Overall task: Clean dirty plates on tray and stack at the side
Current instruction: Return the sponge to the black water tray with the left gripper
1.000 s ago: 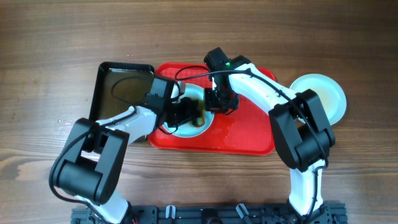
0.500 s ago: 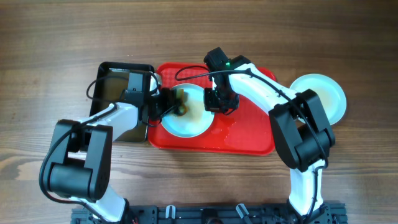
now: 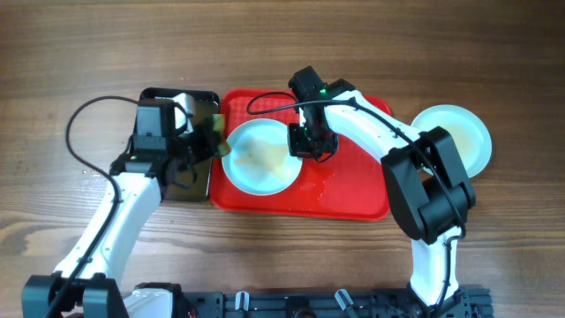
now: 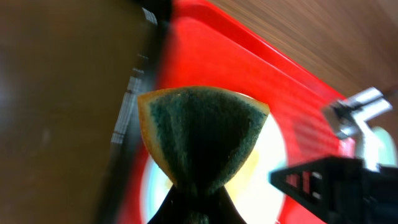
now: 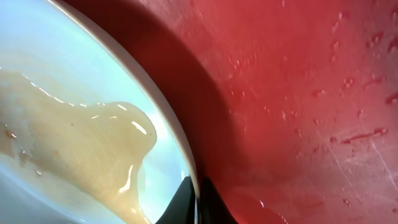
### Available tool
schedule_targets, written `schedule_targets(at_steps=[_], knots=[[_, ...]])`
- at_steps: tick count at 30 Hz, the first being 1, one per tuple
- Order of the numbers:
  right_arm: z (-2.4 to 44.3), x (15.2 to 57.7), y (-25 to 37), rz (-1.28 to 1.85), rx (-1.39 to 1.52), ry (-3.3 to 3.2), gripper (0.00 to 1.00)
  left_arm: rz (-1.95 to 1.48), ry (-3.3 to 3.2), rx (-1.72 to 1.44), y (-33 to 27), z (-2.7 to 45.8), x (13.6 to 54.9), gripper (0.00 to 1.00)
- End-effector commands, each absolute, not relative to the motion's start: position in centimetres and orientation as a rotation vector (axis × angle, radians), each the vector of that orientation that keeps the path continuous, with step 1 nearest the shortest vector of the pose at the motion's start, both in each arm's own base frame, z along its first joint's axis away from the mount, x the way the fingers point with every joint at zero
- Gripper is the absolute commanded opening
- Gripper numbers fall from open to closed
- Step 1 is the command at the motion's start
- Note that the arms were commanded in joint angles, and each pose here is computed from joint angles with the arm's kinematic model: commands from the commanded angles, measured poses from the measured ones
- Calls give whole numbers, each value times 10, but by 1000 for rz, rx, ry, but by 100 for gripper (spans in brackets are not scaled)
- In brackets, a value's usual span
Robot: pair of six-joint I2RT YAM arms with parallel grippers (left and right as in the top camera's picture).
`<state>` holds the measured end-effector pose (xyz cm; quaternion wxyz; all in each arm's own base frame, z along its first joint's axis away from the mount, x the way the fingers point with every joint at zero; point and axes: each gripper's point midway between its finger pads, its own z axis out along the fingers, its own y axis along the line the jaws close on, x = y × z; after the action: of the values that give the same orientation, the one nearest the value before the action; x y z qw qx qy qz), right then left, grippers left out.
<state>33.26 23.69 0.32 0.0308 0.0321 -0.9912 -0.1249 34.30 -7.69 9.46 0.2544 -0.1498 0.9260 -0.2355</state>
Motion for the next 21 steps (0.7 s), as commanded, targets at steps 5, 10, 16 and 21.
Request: schedule_targets(at_steps=[5,10,16,21], knots=[[-17,331,230,-309,112,-3055,5,-253,2583,-323,-19,67,341,4],[-17,328,228,-295,110,-3042,4,-236,2714,-332,-19,24,333,4],[-17,328,227,-284,108,-3044,4,-201,2797,-186,-19,1,326,48],[-17,330,228,-293,110,-3054,11,-210,2664,-170,-20,42,346,100]])
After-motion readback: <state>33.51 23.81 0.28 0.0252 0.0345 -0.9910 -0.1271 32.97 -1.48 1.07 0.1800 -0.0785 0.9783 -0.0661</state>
